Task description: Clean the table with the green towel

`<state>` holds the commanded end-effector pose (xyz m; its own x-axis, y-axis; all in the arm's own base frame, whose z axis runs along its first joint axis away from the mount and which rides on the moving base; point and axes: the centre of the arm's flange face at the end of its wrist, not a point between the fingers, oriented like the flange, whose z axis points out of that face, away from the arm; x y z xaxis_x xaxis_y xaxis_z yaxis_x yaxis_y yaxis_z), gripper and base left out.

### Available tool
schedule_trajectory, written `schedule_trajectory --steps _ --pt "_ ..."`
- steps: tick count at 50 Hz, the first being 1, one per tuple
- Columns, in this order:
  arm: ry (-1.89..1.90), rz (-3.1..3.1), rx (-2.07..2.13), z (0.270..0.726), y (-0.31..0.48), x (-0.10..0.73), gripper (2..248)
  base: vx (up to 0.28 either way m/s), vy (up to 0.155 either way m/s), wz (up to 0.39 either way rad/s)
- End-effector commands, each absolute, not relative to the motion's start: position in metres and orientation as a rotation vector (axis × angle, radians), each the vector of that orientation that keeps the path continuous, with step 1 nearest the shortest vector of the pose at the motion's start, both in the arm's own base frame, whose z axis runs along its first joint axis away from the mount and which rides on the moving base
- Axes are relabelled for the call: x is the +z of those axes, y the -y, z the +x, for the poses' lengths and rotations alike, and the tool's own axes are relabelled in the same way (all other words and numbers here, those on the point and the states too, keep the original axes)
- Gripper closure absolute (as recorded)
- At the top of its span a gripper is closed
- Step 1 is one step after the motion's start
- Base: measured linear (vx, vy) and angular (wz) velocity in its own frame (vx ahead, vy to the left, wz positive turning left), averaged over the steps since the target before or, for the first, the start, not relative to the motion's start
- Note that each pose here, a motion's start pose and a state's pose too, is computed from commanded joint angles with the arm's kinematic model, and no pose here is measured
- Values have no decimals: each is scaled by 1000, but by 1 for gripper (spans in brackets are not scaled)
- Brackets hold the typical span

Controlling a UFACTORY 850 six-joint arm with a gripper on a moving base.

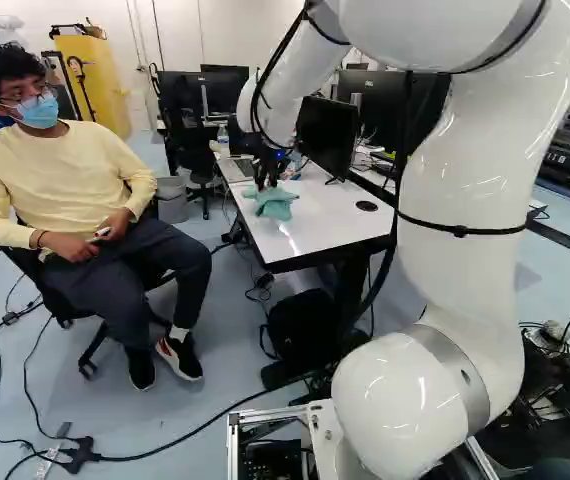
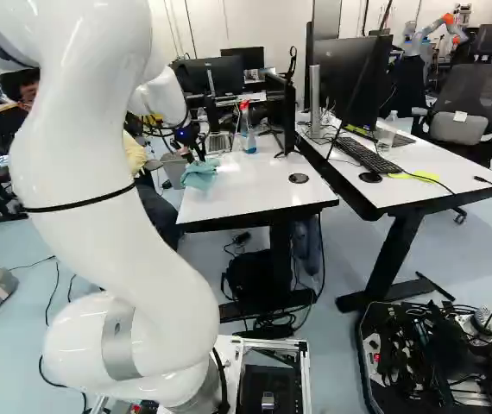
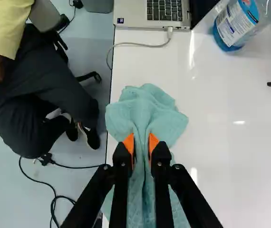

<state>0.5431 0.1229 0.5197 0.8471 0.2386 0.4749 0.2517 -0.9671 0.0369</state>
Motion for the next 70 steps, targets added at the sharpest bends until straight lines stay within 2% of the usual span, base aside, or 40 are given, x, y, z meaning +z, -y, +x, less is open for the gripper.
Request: schedule_trajectory --steps 27,51,70 --pt "311 -3004 -814 496 -83 554 194 0 0 0" --pt "312 -3000 -825 490 -82 558 194 0 0 0" --pt "366 -2985 -820 455 -94 557 194 0 0 0"
